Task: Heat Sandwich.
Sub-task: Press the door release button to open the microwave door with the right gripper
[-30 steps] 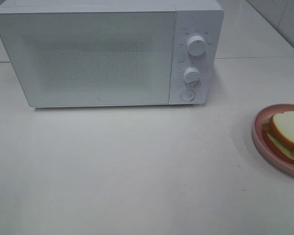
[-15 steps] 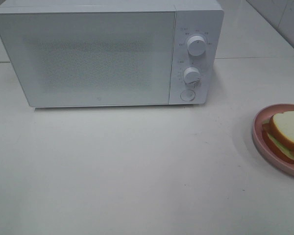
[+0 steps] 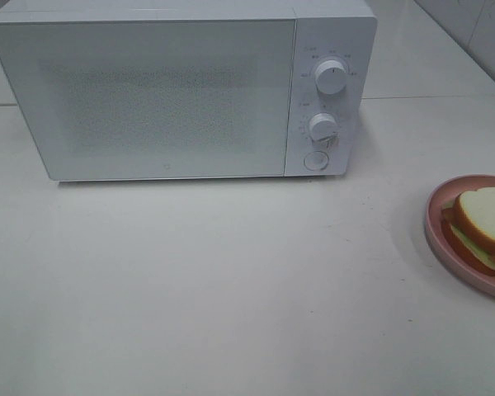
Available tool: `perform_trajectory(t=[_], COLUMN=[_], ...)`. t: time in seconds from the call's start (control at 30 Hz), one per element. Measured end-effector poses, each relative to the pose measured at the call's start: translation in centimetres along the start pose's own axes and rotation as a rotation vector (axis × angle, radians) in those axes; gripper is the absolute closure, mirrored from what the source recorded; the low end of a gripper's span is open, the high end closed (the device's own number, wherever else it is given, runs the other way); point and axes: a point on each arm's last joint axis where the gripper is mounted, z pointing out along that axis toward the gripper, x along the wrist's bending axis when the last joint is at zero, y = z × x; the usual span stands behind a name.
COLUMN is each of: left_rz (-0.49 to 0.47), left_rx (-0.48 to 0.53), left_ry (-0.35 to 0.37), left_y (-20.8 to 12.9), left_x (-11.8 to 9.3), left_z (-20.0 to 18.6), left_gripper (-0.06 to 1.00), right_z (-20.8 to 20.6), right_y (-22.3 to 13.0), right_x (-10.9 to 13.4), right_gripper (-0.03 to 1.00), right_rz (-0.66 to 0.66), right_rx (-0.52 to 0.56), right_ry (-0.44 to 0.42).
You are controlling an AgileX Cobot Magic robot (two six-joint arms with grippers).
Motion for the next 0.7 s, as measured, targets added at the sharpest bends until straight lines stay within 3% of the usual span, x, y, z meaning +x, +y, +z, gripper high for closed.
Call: perform_trajectory(t=[0.7], left_rz=[0.0], left_rx=[0.0], left_ry=[0.0], left_y=[0.0], left_x=[0.0], left_z=[0.0], left_gripper=[0.19], right_z=[0.0], right_y=[0.0], right_x=[0.0], right_gripper=[0.34], right_rz=[0.0], right_rx=[0.0], right_ry=[0.0])
